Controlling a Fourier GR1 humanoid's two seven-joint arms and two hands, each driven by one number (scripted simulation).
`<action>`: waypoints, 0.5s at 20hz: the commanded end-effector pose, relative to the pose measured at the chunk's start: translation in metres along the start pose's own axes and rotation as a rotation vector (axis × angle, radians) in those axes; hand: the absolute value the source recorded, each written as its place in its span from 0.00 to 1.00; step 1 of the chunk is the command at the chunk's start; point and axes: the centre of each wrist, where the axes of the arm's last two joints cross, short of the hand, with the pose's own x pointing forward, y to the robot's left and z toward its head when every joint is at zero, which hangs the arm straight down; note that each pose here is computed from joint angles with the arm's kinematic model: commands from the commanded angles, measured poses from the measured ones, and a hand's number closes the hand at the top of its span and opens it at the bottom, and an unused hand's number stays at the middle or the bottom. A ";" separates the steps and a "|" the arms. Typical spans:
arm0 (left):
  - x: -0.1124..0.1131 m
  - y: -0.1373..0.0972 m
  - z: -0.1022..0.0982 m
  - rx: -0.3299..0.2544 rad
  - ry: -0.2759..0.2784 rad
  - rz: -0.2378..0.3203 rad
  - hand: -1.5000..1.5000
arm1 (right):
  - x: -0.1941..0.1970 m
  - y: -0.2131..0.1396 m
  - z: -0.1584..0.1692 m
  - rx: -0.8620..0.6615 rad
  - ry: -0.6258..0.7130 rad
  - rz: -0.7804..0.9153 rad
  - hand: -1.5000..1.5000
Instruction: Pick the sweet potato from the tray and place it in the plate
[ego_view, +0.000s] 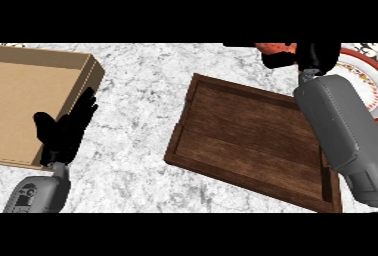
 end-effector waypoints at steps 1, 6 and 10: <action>0.003 -0.007 -0.001 0.001 0.001 0.003 0.50 | 0.027 0.000 -0.007 -0.169 0.156 -0.038 1.00; -0.002 0.007 -0.012 0.009 0.008 0.011 0.50 | -0.014 -0.002 -0.027 -0.204 0.284 -0.093 1.00; 0.004 0.002 0.006 0.025 -0.009 0.003 0.50 | -0.052 -0.008 -0.041 -0.236 0.329 -0.098 1.00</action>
